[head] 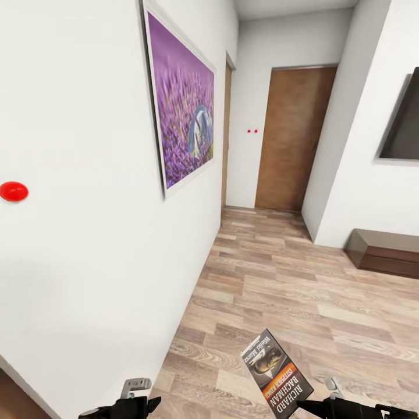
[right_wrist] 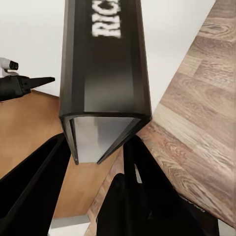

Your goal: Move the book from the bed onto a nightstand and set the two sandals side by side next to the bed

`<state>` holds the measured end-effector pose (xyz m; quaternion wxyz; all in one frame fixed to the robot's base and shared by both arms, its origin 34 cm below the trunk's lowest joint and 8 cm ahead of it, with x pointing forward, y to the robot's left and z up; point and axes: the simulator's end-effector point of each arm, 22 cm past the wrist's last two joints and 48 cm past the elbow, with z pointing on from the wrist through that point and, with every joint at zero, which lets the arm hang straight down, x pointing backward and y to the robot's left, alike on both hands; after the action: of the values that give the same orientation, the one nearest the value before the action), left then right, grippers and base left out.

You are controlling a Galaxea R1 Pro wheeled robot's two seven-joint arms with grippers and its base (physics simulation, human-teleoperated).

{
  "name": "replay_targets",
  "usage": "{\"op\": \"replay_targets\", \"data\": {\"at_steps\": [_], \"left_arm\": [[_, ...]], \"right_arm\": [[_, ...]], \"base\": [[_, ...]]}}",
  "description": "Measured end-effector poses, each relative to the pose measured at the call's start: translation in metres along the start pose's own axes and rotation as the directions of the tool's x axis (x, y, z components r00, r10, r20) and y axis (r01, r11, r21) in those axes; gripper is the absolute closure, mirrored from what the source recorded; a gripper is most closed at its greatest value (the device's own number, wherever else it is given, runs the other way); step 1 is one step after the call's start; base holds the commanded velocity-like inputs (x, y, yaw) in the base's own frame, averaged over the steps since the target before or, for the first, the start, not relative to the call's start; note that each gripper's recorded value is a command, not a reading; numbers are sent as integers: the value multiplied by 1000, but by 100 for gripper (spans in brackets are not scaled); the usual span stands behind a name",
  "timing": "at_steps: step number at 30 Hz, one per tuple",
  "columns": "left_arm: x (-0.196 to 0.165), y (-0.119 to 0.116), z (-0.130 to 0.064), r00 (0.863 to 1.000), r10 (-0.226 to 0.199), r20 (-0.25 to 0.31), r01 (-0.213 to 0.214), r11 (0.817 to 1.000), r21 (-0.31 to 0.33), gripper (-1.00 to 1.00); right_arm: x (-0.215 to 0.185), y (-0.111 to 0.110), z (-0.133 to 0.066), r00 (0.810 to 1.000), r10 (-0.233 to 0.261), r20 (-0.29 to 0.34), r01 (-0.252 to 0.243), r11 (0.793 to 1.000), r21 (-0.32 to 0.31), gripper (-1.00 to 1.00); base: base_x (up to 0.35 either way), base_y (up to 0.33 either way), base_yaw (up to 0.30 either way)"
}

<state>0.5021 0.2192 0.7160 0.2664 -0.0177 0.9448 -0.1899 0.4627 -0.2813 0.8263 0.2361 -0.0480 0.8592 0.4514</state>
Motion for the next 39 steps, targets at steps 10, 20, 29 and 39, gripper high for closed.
{"op": "replay_targets", "data": {"at_steps": [10,20,29,39], "left_arm": [[0,0,0,1000,0,0,0,1000,0,-100],[0,0,0,1000,0,-1,0,1000,0,-100],[0,0,0,1000,0,-1,0,1000,0,-100],[0,0,0,1000,-1,-1,1,1000,0,-100]], "right_arm": [[0,0,0,1000,0,-1,0,1000,0,100],[0,0,0,1000,0,0,0,1000,0,100],[0,0,0,1000,1,0,-1,1000,0,100],[0,0,0,1000,1,0,-1,1000,0,100]], "base": [[289,0,0],[102,115,0],[146,166,0],[7,7,-5]]}}
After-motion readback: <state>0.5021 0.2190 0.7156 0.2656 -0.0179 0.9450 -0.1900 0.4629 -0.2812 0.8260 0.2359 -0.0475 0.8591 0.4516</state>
